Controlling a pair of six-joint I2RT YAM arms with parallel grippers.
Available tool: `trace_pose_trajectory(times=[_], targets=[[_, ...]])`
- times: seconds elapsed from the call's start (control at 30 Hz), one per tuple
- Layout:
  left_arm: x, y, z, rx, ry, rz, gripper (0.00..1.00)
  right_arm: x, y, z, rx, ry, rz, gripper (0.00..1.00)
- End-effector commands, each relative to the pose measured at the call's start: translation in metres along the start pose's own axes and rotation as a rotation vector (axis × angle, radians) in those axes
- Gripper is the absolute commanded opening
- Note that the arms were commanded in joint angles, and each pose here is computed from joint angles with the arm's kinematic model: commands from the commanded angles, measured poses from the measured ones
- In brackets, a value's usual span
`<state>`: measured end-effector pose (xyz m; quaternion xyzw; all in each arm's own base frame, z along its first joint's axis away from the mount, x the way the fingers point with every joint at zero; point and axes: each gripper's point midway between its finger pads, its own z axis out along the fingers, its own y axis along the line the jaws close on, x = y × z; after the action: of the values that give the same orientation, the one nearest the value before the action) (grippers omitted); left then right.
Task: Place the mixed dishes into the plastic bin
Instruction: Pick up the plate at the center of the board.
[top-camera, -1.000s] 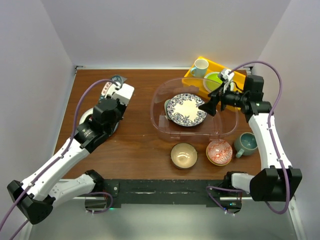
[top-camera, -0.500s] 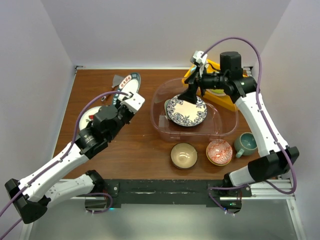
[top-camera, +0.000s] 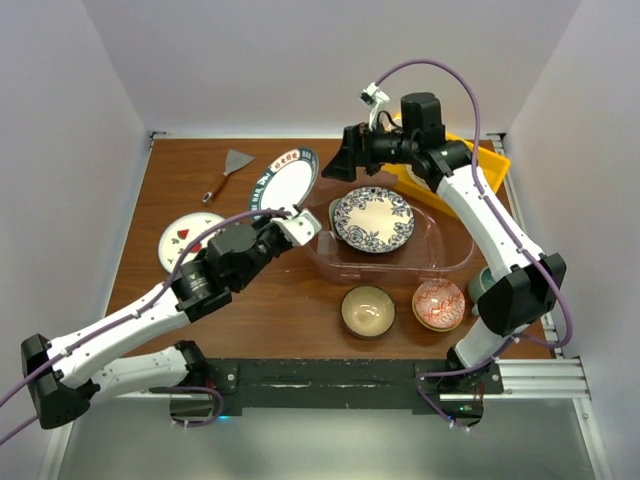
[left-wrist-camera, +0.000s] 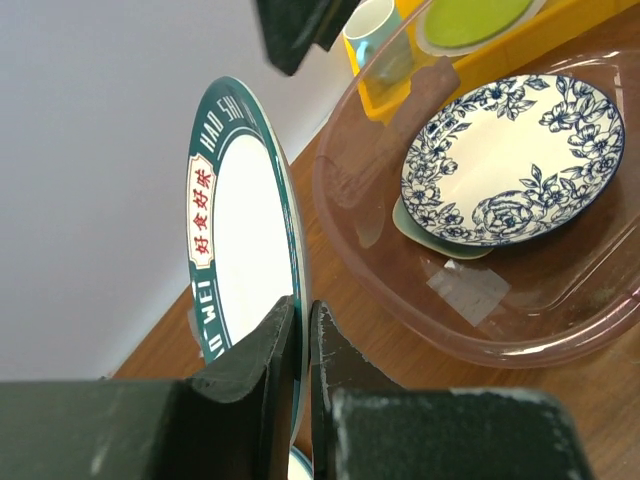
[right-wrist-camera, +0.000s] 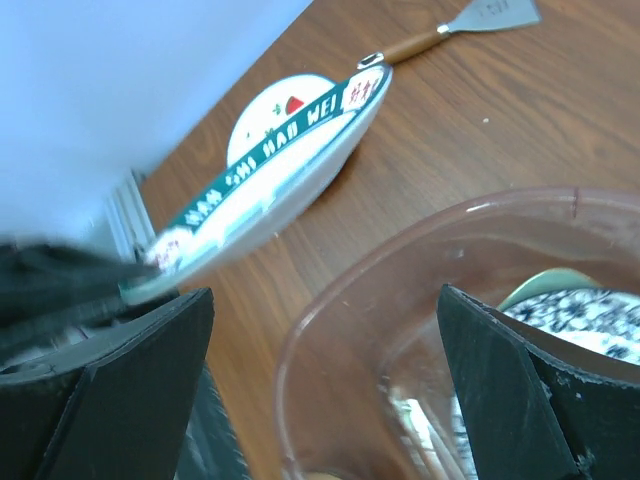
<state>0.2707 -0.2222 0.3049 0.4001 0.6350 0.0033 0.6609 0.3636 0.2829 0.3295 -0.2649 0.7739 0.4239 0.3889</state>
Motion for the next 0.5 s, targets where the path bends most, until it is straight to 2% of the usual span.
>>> trace_pose_trajectory(times=[0.0, 0.2, 0.3, 0.33, 0.37, 0.4, 0.47], targets=[[-0.030, 0.021, 0.004, -0.106, -0.087, 0.035, 0.00, -0.034, 0.012, -0.002, 0.087, -0.130, 0.161, 0.97], [-0.033, 0.017, 0.010, -0.108, -0.079, 0.055, 0.00, -0.023, 0.028, 0.004, 0.099, -0.127, 0.261, 0.95], [-0.040, 0.016, 0.010, -0.108, -0.090, 0.056, 0.00, -0.015, 0.021, 0.011, 0.174, -0.131, 0.295, 0.95], [-0.041, 0.013, 0.011, -0.104, -0.091, 0.058, 0.00, -0.013, 0.017, 0.014, 0.196, -0.138, 0.305, 0.88], [-0.043, 0.014, 0.011, -0.110, -0.090, 0.058, 0.00, -0.009, 0.011, 0.016, 0.230, -0.138, 0.317, 0.87], [-0.043, 0.013, 0.011, -0.109, -0.088, 0.062, 0.00, -0.005, 0.010, 0.019, 0.229, -0.131, 0.324, 0.80], [-0.042, 0.010, 0.012, -0.109, -0.079, 0.068, 0.00, -0.003, 0.002, 0.022, 0.268, -0.135, 0.334, 0.76]])
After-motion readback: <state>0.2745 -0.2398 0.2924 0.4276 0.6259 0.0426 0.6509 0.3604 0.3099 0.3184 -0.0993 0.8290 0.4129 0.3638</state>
